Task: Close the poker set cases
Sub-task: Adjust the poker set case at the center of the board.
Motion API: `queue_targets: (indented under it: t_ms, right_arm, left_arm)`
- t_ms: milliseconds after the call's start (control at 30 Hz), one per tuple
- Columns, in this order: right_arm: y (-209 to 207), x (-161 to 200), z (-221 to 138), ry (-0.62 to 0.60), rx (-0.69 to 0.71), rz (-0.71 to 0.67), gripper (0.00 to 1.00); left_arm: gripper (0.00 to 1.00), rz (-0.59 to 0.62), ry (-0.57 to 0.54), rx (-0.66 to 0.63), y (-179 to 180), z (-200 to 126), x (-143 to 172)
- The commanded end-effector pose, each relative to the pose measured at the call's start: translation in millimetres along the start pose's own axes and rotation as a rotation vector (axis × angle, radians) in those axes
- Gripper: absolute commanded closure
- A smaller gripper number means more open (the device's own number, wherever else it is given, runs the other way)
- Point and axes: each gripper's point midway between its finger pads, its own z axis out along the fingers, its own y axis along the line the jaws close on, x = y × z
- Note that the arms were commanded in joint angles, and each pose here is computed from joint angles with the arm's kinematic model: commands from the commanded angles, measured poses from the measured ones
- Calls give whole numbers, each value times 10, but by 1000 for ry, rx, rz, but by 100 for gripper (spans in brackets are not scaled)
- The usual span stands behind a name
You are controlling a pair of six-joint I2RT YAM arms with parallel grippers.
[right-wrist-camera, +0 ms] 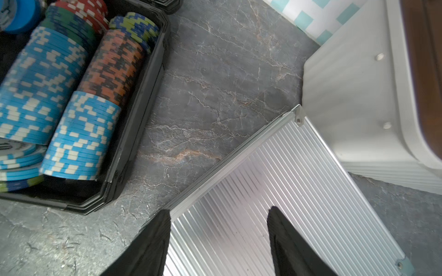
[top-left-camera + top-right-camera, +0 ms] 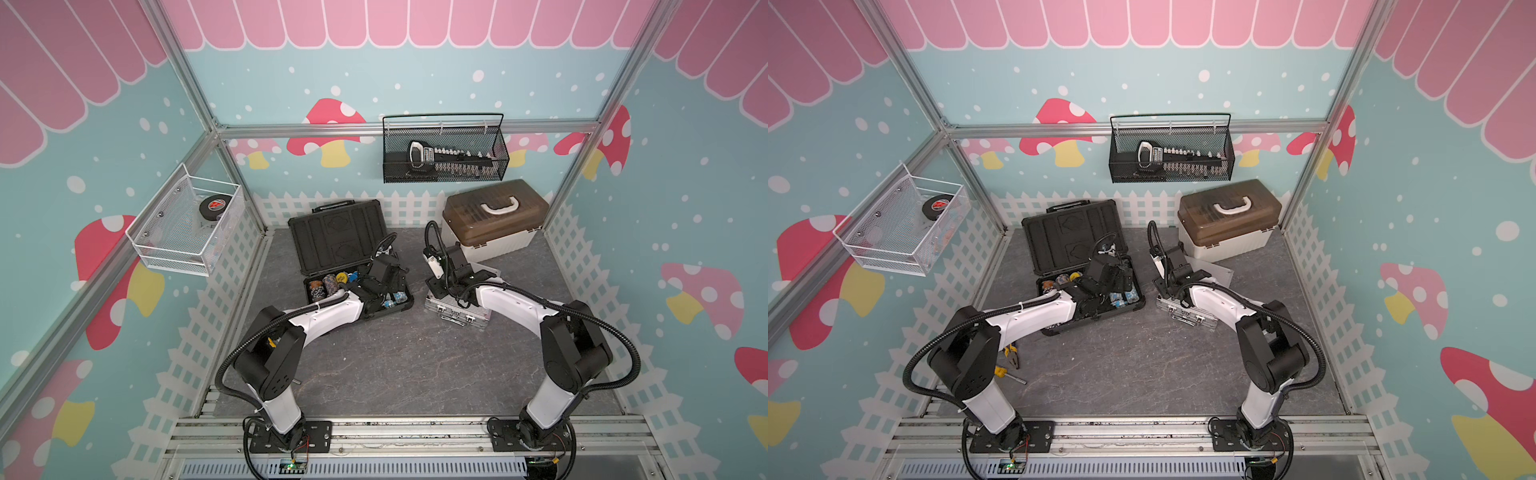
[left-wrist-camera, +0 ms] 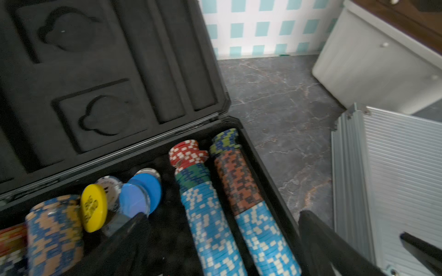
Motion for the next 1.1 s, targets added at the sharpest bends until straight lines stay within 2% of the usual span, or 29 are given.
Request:
queue_targets:
  t_ms: [0,233,267,467,800,1067]
  right_arm:
    - [55,23,32,73,45,0,34]
    - [214,24,158,147,75,-12,32]
    - [239,107,256,181,81,-18,32]
    - [176,278,330,264,134,-30,30]
    - [-131,685,202,414,323,-103,26]
    - [-317,955,70,471,391,-118,24]
  left_arm:
    - [2,-93,18,-110,340,-76,65]
    - [2,-151,-10,-159,607,-160,67]
    - [2,-153,-11,-165,632,-170,66]
    - [2,-190,-23,-196,817,-225,94]
    - [1,-211,-28,-227,974,-247,133]
    - [1,-210,-25,-245,1041,-252,166]
